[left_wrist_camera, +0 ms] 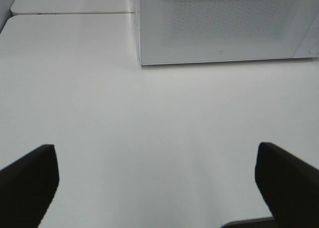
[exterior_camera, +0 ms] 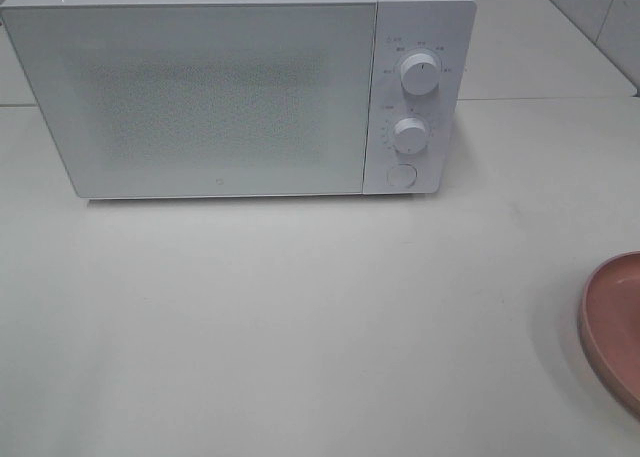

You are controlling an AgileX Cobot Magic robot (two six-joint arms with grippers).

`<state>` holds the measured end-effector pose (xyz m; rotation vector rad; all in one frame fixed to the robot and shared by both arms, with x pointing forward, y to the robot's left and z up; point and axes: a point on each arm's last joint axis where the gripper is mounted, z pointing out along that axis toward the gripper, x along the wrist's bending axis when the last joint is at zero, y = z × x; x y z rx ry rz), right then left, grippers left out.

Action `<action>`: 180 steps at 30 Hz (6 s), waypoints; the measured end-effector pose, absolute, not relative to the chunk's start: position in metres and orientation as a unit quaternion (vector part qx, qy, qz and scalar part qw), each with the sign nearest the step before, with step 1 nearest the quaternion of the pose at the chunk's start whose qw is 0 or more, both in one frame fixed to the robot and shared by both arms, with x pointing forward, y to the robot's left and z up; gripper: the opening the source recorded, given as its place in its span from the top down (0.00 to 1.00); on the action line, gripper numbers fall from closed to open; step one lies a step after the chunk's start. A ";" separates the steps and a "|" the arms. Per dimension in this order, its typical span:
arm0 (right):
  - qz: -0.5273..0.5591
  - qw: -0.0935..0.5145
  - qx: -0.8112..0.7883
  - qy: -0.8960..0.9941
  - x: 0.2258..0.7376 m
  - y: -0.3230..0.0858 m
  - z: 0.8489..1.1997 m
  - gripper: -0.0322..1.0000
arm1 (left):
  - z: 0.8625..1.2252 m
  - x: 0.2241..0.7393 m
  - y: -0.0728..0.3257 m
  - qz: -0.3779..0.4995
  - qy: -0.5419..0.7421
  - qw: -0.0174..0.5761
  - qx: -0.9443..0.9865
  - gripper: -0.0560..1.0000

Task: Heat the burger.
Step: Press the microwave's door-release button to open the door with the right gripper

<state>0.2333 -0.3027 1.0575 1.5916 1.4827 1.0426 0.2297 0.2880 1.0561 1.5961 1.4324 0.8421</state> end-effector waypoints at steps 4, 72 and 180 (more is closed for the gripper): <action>0.405 0.357 0.615 0.574 0.243 -0.302 1.065 0.23 | 1.056 0.230 0.288 0.334 0.568 0.407 0.633 0.00; 0.471 0.409 0.555 0.550 0.433 -0.285 1.002 0.23 | 1.056 0.230 0.288 0.334 0.568 0.407 0.633 0.00; 0.571 -0.068 0.815 0.068 0.435 -0.150 0.919 0.95 | 1.056 0.230 0.288 0.334 0.568 0.407 0.633 0.00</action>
